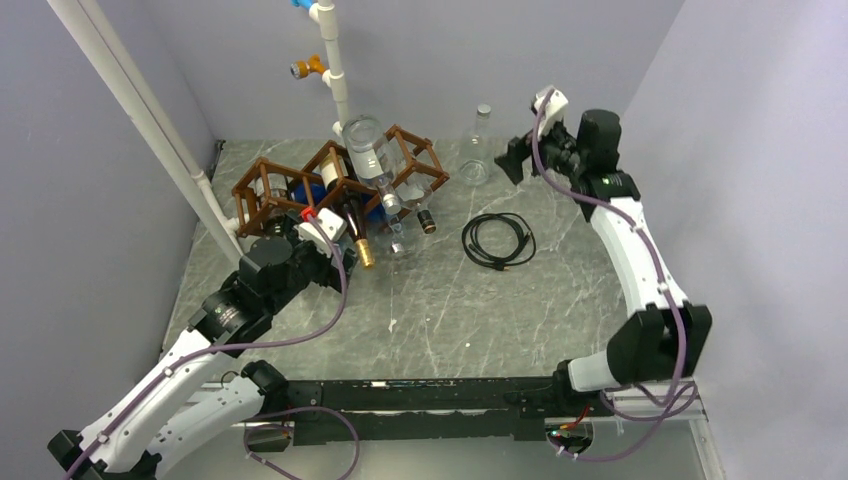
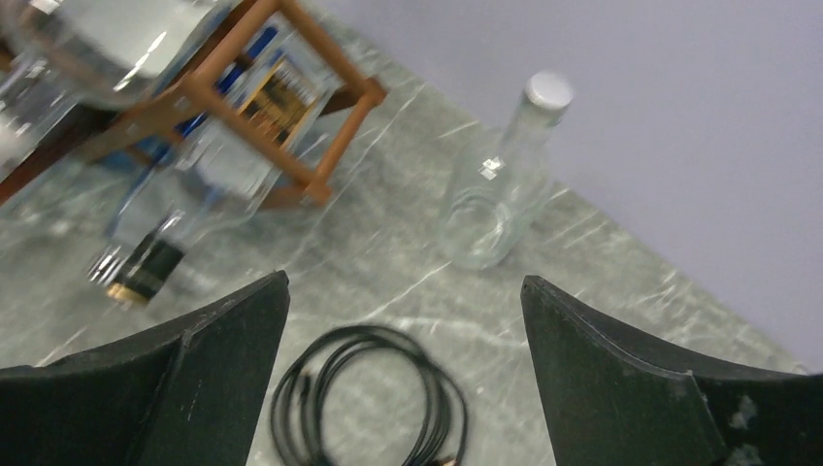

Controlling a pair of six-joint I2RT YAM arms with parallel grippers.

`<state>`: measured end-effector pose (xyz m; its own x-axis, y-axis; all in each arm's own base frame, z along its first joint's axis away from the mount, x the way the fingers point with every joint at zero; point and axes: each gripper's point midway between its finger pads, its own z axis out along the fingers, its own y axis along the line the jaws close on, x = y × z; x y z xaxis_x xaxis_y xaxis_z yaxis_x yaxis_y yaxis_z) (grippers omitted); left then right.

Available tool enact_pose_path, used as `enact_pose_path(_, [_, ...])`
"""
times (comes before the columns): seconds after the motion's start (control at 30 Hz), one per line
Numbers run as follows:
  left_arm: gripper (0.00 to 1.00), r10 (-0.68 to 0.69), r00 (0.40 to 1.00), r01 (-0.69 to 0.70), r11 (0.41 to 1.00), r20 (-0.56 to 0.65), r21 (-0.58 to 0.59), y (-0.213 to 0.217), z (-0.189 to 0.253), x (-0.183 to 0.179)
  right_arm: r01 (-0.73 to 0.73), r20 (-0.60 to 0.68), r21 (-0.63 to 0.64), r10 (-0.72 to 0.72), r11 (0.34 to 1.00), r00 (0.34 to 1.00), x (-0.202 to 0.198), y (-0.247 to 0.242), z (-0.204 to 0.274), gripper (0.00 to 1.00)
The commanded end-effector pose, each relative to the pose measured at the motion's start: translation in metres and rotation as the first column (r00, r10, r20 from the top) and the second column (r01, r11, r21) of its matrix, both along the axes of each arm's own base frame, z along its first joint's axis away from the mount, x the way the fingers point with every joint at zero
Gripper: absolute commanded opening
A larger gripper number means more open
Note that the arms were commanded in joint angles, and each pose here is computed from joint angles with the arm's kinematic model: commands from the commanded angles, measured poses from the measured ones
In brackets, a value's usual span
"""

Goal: Take the wine bottle off the wine rack
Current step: Place the wine bottle at the center of the board.

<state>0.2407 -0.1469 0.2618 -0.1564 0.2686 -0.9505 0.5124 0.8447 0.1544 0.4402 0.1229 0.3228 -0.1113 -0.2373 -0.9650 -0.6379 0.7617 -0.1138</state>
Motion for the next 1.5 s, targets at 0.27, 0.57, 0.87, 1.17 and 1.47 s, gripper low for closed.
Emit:
enact_pose_path(0.27, [0.99,-0.008,1.000,0.008,0.996,0.007,-0.093,-0.004,0.008,-0.005,-0.183,0.108,0.036,0.178,0.982,0.978,-0.139,0.005,-0.035,0.98])
enact_pose_path(0.57, [1.00,0.055,0.978,-0.121,0.936,-0.201,-0.331,-0.012,-0.012,-0.016,-0.223,0.152,0.168,0.198,0.960,0.968,-0.175,-0.010,-0.029,1.00])
enact_pose_path(0.87, [1.00,0.092,0.943,-0.251,0.829,-0.321,-0.500,-0.014,-0.006,-0.020,-0.192,0.125,0.162,0.172,0.968,0.977,-0.168,-0.016,-0.034,1.00])
enact_pose_path(1.17, [0.99,0.123,0.896,-0.354,0.779,-0.427,-0.518,-0.017,-0.008,-0.016,-0.156,0.052,0.181,0.149,0.971,0.987,-0.159,-0.026,-0.045,1.00])
enact_pose_path(1.47, [0.99,0.182,0.868,-0.431,0.738,-0.462,-0.519,-0.020,0.016,0.000,-0.107,-0.046,0.226,0.120,0.968,0.992,-0.149,-0.044,-0.058,1.00])
